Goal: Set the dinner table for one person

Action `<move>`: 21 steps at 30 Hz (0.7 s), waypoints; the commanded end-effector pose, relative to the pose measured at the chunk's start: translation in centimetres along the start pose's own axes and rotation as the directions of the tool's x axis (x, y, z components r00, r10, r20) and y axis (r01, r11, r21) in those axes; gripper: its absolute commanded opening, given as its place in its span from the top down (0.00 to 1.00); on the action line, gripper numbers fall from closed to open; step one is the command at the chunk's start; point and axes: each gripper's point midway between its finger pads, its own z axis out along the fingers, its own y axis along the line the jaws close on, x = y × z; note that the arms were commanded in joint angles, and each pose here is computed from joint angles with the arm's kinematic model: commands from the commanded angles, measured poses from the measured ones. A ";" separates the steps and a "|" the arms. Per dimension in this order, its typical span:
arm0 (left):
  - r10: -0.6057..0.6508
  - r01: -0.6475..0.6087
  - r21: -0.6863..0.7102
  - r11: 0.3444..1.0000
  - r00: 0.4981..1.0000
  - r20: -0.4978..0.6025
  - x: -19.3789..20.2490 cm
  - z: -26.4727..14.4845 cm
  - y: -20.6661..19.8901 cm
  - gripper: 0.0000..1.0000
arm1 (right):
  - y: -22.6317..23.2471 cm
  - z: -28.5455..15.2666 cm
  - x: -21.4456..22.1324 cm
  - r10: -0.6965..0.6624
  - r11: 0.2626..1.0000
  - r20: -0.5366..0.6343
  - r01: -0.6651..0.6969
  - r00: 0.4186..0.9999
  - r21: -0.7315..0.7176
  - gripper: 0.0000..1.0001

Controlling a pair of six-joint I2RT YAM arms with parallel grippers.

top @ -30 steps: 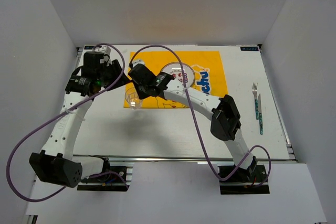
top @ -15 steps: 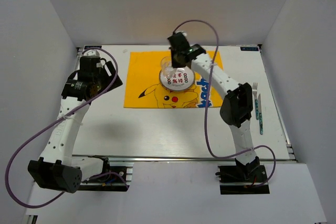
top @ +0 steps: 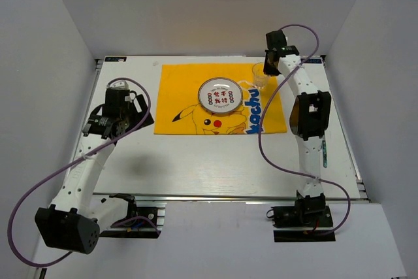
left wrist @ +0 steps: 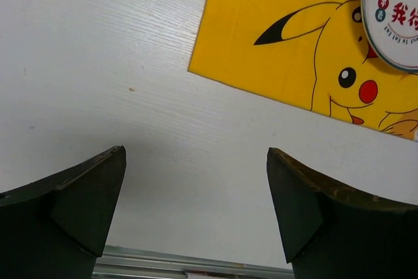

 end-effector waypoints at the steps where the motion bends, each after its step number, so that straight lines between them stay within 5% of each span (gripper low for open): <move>1: 0.020 -0.021 0.031 0.999 0.999 0.025 0.4 0.0 -0.3 0.02 | -0.3 -1.1 -4.9 -0.002 0.999 0.135 0.009 0.991 -0.049 1.00; 21: 0.048 -0.043 0.104 0.994 0.998 -0.046 4.2 2.1 -0.7 0.02 | -1.2 6.4 -5.7 0.102 0.991 0.176 -0.084 0.979 -0.105 1.00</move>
